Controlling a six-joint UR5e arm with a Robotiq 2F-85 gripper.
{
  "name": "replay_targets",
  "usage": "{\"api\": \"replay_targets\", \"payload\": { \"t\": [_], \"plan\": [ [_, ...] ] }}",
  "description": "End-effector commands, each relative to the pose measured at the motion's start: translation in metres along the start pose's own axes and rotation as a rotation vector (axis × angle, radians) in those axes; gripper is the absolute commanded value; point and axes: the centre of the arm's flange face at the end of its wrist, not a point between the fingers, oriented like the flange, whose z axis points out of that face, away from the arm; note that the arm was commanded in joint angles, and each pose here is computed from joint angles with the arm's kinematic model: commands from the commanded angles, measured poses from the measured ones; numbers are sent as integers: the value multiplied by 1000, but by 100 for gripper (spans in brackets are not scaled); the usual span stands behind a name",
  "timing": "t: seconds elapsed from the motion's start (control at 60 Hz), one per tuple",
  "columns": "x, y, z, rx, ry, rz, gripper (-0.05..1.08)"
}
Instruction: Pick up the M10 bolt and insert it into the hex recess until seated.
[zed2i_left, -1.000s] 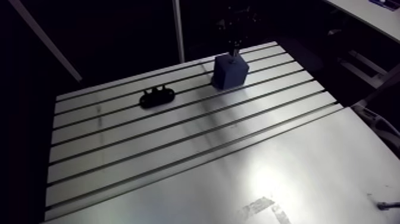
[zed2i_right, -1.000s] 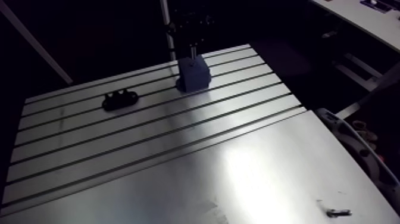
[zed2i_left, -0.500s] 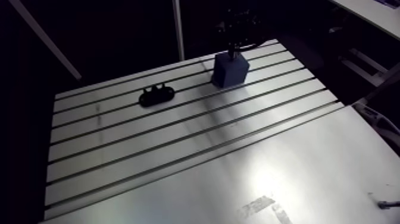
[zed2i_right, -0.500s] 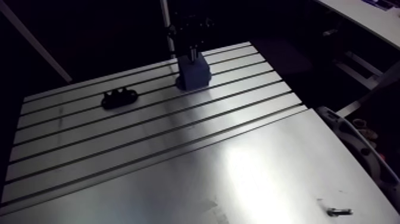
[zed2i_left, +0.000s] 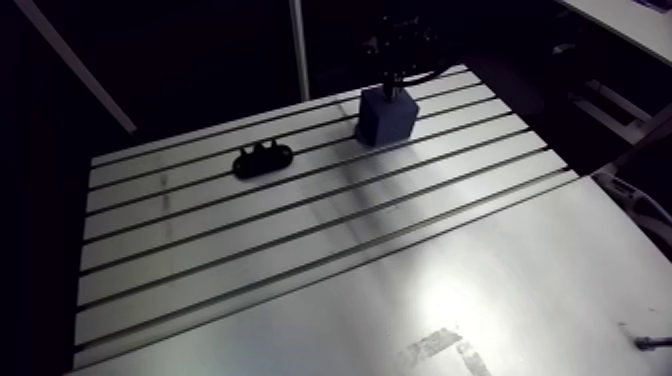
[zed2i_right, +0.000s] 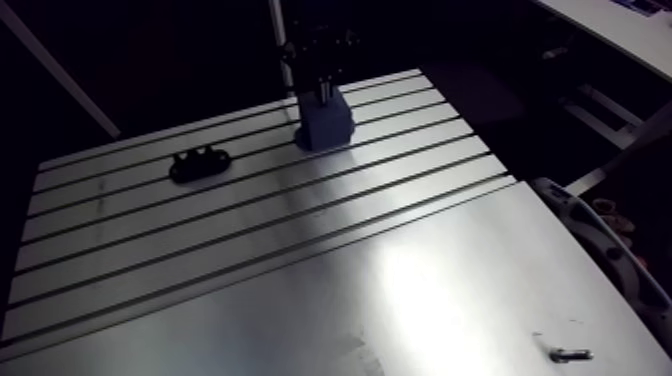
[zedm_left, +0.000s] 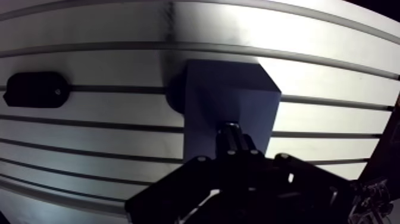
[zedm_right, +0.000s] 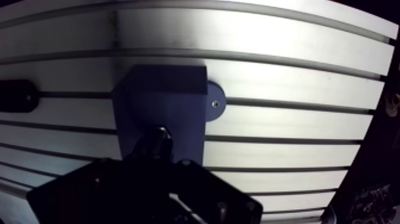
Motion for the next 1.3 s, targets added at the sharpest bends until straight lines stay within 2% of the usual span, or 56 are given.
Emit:
{"api": "replay_targets", "payload": {
  "t": [0.017, 1.3],
  "plan": [
    [0, 0, 0, 0, 1, -1, 104],
    [1, 2, 4, 5, -5, -1, 104]
  ]
}}
